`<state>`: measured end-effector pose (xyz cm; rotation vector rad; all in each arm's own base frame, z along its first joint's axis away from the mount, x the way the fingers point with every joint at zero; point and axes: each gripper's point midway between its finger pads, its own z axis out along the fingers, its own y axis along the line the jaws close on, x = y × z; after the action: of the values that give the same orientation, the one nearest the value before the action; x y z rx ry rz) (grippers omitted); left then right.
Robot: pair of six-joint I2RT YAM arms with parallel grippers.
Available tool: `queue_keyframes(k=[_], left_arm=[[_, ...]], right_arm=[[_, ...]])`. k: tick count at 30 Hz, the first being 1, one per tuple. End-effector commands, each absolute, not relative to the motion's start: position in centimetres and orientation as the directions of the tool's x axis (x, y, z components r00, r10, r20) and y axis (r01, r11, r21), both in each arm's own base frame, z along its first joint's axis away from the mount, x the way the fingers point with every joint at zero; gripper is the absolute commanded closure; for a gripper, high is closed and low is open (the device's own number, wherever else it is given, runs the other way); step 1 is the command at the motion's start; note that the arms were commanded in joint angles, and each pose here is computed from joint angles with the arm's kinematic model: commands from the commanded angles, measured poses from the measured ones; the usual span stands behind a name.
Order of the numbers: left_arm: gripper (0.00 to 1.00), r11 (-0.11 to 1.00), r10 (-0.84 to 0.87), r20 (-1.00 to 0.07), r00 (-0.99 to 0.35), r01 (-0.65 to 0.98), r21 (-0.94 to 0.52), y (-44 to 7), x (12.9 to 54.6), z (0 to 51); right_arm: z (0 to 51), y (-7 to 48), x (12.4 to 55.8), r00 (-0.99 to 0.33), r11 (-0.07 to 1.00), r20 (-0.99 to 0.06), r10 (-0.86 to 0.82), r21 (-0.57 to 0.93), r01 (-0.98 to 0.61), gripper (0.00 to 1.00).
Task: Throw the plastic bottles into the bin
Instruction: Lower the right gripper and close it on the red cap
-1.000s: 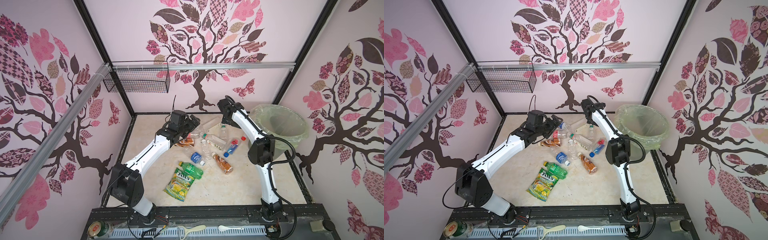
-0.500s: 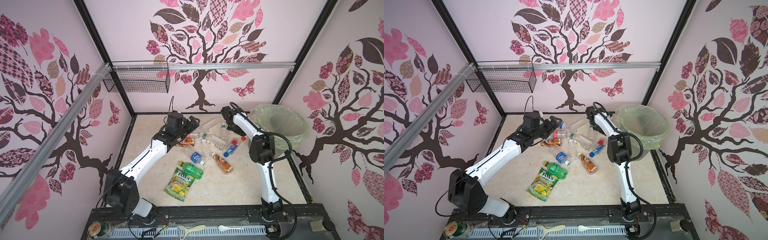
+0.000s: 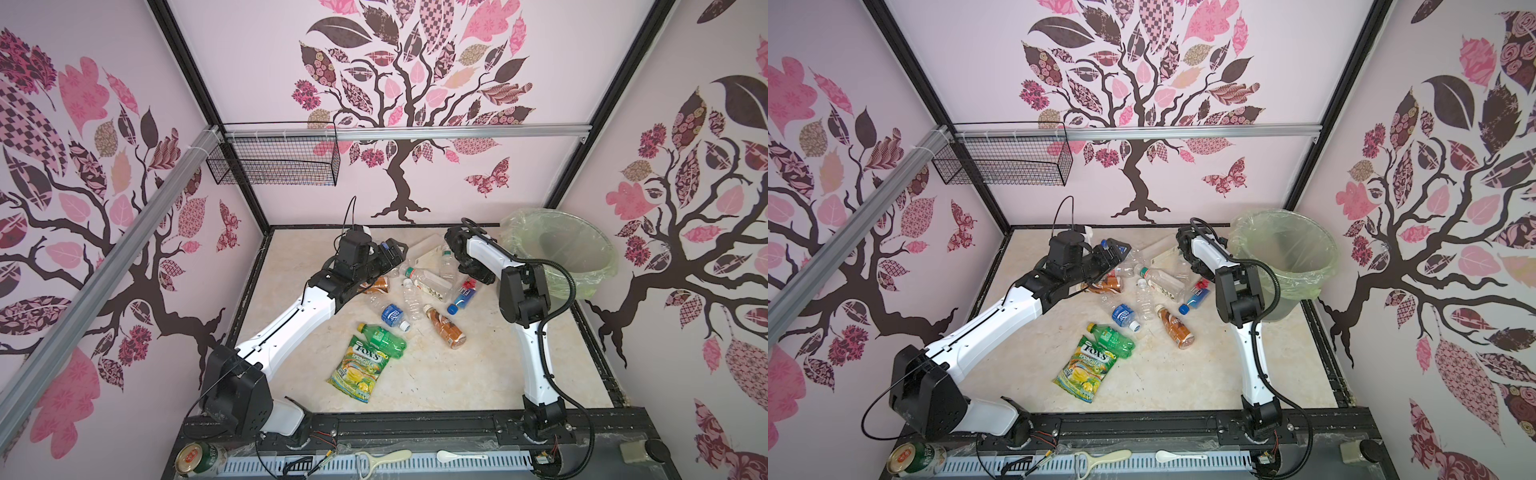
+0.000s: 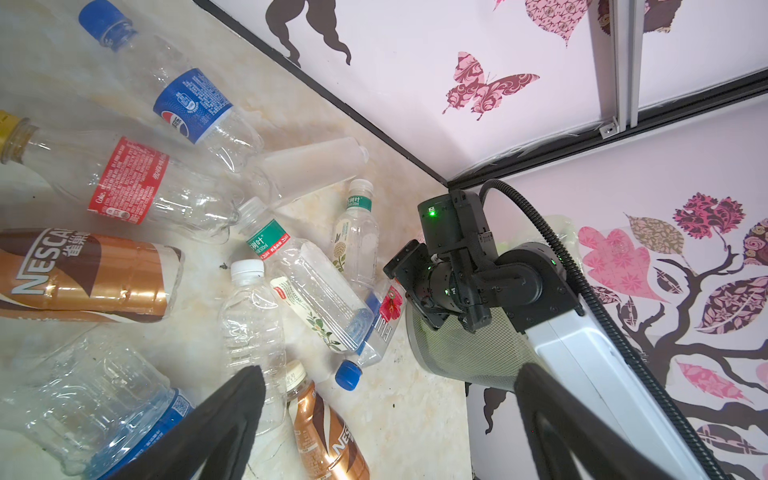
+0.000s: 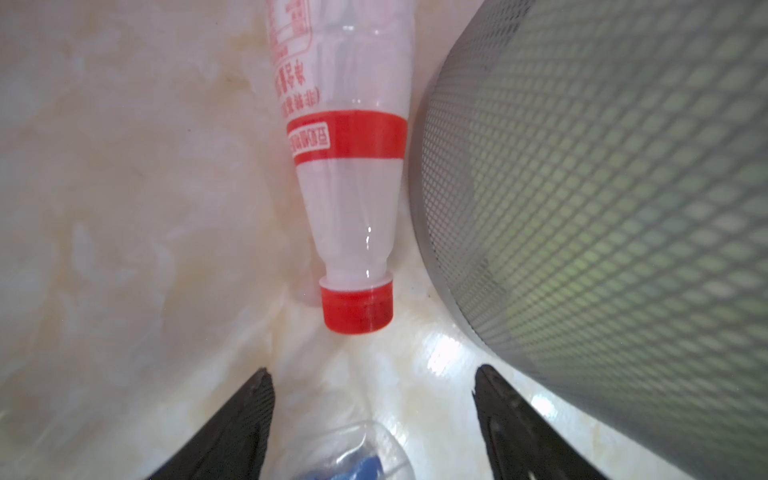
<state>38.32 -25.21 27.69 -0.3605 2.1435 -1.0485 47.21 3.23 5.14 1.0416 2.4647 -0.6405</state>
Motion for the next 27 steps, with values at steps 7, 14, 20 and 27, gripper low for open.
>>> queue_keyframes(k=[7, 14, 20, 27], left_arm=[[0.02, 0.674, -0.471, -0.514, -0.717, 0.083, -0.734, -25.2, 36.8, 26.6], [0.02, 0.684, -0.464, -0.518, -0.718, 0.081, -0.725, -25.2, 36.8, 26.3], [0.02, 0.689, -0.463, -0.522, -0.717, 0.079, -0.720, -25.2, 37.0, 26.2], [0.01, 0.698, -0.459, -0.529, -0.714, 0.079, -0.712, -25.3, 37.3, 26.2]], right_arm=[[4.1, 1.3, 48.8, -0.636, 0.612, -0.541, 0.551, -0.256, 0.748, 0.28], [3.3, 1.2, 49.0, -0.630, 0.605, -0.536, 0.562, -0.253, 0.755, 0.33], [2.3, 1.0, 49.0, -0.634, 0.598, -0.529, 0.564, -0.268, 0.755, 0.40], [1.9, 0.5, 48.9, -0.630, 0.588, -0.526, 0.572, -0.273, 0.762, 0.49]])
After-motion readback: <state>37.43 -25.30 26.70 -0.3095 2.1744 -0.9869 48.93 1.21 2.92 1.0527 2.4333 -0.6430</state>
